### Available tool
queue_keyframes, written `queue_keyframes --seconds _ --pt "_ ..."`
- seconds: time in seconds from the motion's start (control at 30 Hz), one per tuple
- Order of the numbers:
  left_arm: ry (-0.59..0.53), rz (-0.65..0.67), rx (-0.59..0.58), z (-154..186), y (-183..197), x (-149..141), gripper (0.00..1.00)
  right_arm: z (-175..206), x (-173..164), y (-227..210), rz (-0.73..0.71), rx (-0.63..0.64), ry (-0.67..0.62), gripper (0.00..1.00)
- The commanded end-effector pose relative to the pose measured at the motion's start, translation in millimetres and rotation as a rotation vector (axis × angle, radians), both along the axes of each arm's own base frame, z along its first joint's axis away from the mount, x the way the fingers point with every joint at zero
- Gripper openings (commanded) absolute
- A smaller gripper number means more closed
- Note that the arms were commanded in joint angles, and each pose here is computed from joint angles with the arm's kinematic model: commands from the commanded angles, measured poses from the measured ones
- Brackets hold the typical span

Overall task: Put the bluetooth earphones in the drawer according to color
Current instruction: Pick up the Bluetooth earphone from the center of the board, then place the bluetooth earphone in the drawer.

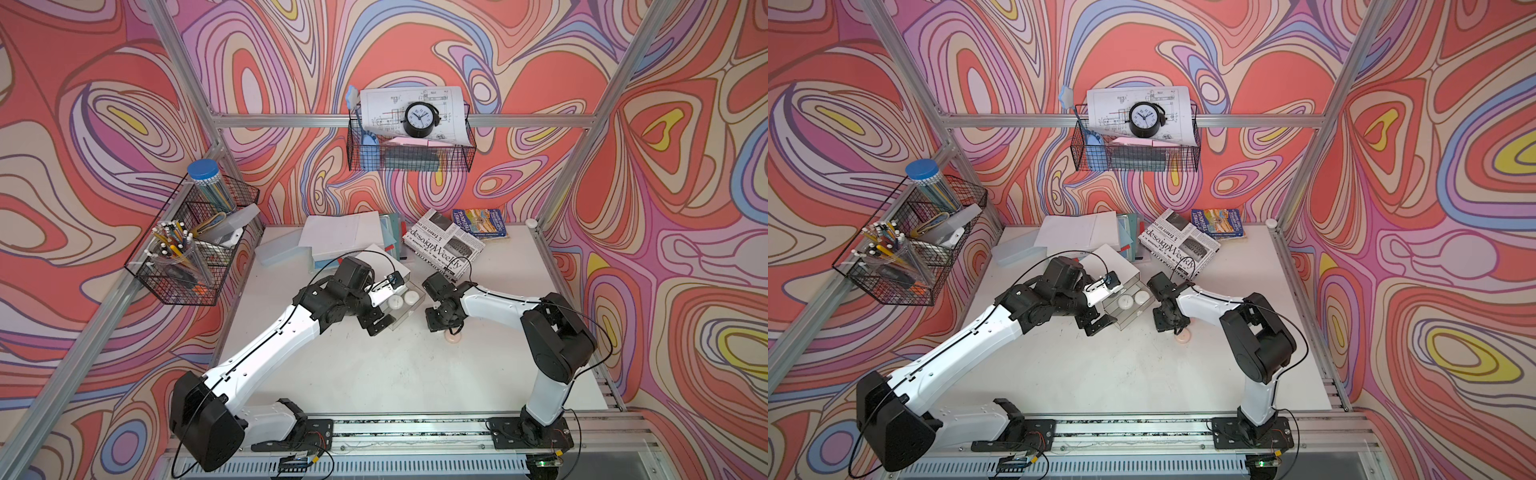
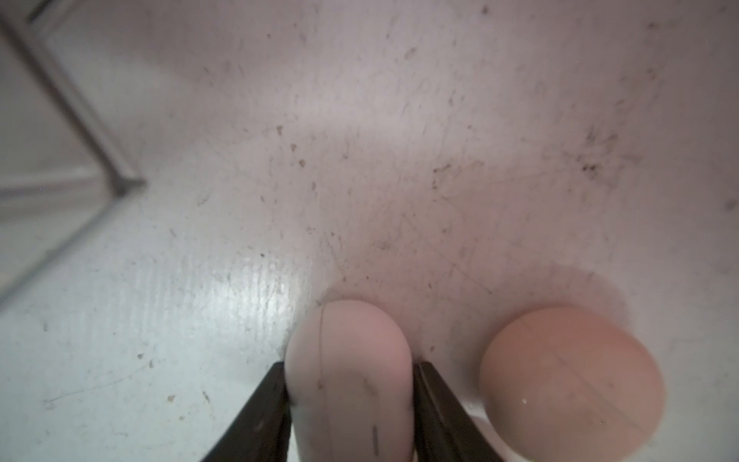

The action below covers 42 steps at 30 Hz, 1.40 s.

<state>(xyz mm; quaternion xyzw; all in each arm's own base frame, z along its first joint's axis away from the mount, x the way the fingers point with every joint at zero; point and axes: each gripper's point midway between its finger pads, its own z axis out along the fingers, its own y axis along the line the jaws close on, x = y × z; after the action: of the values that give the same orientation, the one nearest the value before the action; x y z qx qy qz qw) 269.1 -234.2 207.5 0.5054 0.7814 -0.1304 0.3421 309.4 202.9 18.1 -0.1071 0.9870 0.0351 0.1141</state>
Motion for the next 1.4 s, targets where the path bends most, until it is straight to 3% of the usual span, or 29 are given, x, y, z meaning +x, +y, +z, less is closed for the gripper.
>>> queue_keyframes --seconds 0.0,0.1,0.2,0.23,0.47,0.77,1.0,1.2,1.37 --pt "-0.007 0.001 -0.005 9.7 0.4 -3.1 0.99 -10.4 -4.9 -4.8 0.0 -0.026 0.034 0.4" --pt "-0.007 0.0 -0.009 10.4 -0.2 -3.1 0.98 -7.7 -5.2 -10.1 -0.011 -0.046 0.023 0.26" --pt "-0.006 0.002 -0.01 10.8 -0.7 -2.4 0.99 6.9 1.5 -15.1 -0.031 -0.061 -0.031 0.01" --pt "-0.003 0.009 -0.012 11.2 -0.5 -2.2 0.98 13.4 5.0 -17.0 -0.041 -0.065 -0.055 0.0" --pt "-0.046 0.024 -0.038 22.6 2.0 0.9 0.99 68.0 30.9 -8.1 -0.061 0.005 -0.226 0.0" --pt "-0.053 0.069 -0.014 21.6 18.3 8.5 0.99 127.9 53.9 38.4 -0.03 0.281 -0.36 0.0" --pt "-0.068 0.085 0.018 20.7 27.0 9.5 0.99 143.7 54.8 66.8 -0.017 0.439 -0.36 0.0" --pt "-0.058 0.105 0.082 12.3 42.3 9.7 0.99 142.5 46.2 95.2 0.003 0.512 -0.328 0.0" --pt "-0.059 0.108 0.057 16.9 44.5 9.7 0.99 138.1 36.7 111.3 0.005 0.542 -0.308 0.0"
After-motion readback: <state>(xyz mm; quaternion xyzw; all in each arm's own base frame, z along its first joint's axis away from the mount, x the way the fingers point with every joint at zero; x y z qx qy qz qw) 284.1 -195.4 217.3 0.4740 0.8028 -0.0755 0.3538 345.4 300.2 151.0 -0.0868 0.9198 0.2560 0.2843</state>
